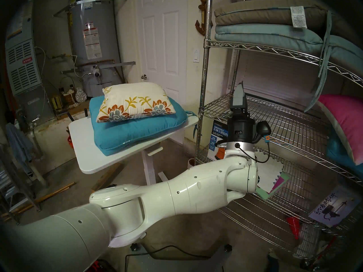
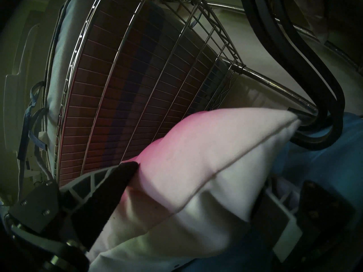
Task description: Put cushion on the shelf
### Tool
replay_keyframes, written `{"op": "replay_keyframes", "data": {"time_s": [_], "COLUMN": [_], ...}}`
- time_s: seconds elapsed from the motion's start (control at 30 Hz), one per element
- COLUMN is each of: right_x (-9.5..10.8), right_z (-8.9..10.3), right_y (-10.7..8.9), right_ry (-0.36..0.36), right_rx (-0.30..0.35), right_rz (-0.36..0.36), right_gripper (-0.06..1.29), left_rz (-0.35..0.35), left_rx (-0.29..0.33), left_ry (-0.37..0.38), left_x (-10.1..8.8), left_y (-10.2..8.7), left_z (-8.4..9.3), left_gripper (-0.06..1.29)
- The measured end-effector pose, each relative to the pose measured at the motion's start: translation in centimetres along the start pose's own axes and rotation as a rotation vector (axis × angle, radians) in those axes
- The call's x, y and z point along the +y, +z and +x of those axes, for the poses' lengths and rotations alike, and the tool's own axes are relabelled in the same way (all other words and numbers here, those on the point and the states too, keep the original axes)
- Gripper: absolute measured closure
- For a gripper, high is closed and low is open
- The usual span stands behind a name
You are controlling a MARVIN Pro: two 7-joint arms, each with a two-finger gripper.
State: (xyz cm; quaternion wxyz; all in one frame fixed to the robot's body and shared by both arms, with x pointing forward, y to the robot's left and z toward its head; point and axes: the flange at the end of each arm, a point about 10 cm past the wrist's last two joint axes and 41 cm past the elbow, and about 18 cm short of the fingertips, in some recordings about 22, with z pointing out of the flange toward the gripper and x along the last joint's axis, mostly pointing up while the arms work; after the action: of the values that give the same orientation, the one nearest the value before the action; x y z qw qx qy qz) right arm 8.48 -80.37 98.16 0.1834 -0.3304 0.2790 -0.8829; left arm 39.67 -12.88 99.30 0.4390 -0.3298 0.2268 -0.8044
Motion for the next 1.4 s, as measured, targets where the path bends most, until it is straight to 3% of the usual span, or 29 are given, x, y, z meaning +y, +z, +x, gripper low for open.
{"op": "replay_keyframes", "data": {"time_s": [0.93, 1.4], "right_x": [-0.1, -0.1], "right_z": [0.0, 0.0], "right_y": [-0.3, -0.3], "right_ry": [0.004, 0.006], "right_rx": [-0.013, -0.016], "right_rz": [0.009, 0.009], "right_gripper": [0.01, 0.01], "left_rz": [-0.105, -0.071], "left_rx": [-0.156, -0.183], "left_ry": [0.064, 0.082], "left_x": [-2.9, -4.9], "left_y": [0.2, -0.9], "left_z": [-2.8, -5.0], "left_gripper": [0.01, 0.01]}}
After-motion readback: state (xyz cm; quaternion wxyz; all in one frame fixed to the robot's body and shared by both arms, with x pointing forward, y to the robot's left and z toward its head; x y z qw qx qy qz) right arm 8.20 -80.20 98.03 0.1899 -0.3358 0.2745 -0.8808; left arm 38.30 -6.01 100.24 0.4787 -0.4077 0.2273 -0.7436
